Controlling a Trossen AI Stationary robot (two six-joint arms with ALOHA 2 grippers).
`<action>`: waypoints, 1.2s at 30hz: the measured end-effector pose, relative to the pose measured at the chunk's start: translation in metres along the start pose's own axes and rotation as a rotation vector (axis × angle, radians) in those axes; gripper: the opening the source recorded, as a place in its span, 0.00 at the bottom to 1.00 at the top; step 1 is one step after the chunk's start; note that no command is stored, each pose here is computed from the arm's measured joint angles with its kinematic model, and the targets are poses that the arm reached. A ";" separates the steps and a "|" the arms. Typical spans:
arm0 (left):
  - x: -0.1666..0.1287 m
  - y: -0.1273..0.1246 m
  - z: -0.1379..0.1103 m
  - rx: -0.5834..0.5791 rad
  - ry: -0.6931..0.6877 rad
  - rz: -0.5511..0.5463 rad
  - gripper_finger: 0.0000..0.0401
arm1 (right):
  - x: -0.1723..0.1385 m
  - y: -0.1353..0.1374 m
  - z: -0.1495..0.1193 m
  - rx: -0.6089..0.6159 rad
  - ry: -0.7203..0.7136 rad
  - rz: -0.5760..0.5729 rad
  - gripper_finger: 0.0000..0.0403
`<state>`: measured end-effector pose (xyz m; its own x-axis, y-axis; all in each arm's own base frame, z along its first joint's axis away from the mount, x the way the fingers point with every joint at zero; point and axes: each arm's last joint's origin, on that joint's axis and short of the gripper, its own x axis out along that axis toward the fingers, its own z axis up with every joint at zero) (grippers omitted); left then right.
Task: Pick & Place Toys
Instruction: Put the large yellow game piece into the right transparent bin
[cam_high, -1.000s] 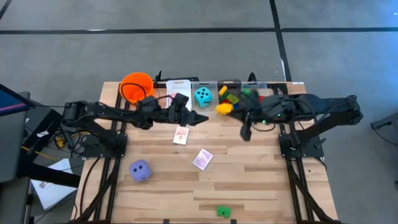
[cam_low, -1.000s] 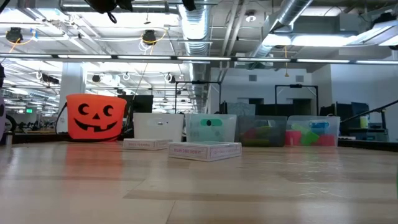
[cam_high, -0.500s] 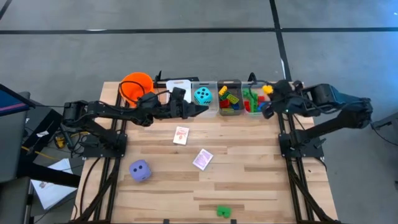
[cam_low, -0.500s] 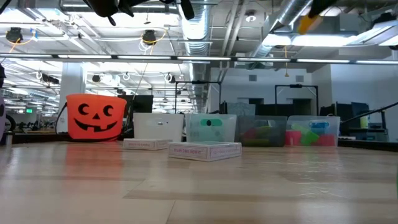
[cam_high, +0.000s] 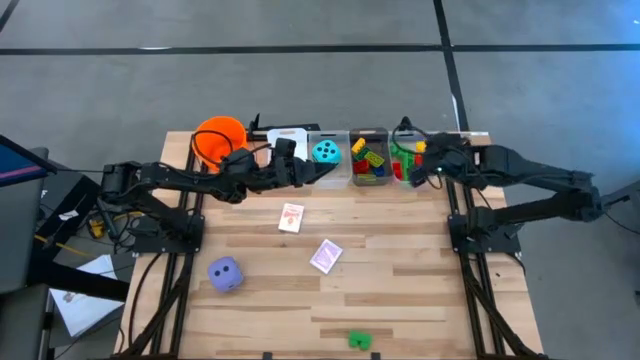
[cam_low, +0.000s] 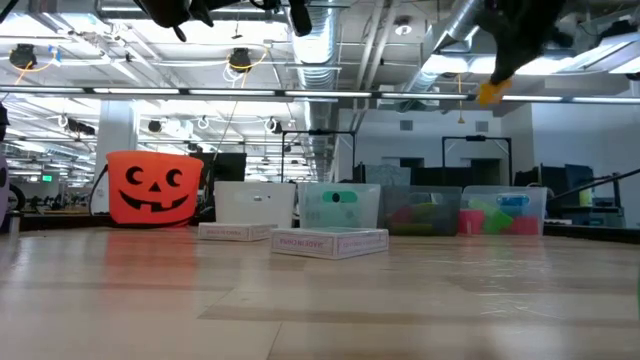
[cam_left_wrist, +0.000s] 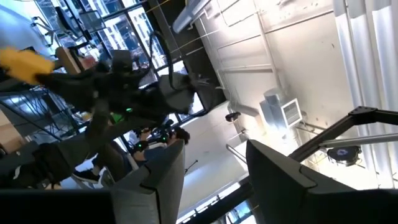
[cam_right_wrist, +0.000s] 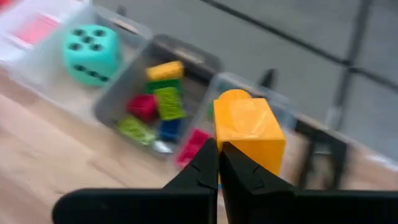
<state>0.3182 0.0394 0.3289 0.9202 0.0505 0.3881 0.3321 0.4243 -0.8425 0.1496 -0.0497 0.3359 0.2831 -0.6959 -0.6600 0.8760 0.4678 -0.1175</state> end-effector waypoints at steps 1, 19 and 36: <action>0.000 0.000 0.000 0.000 -0.004 0.002 0.41 | 0.007 -0.001 -0.004 0.024 -0.008 0.038 0.00; 0.000 -0.003 -0.008 -0.018 -0.065 0.024 0.40 | 0.108 -0.055 -0.030 0.177 0.119 0.112 0.00; 0.001 -0.003 -0.008 -0.019 -0.084 0.033 0.39 | 0.165 -0.081 -0.026 0.312 0.226 0.177 0.19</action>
<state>0.3193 0.0307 0.3287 0.9104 0.1399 0.3895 0.3066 0.4040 -0.8619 0.1154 -0.1878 0.2176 0.3772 -0.4665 -0.8001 0.9077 0.3578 0.2193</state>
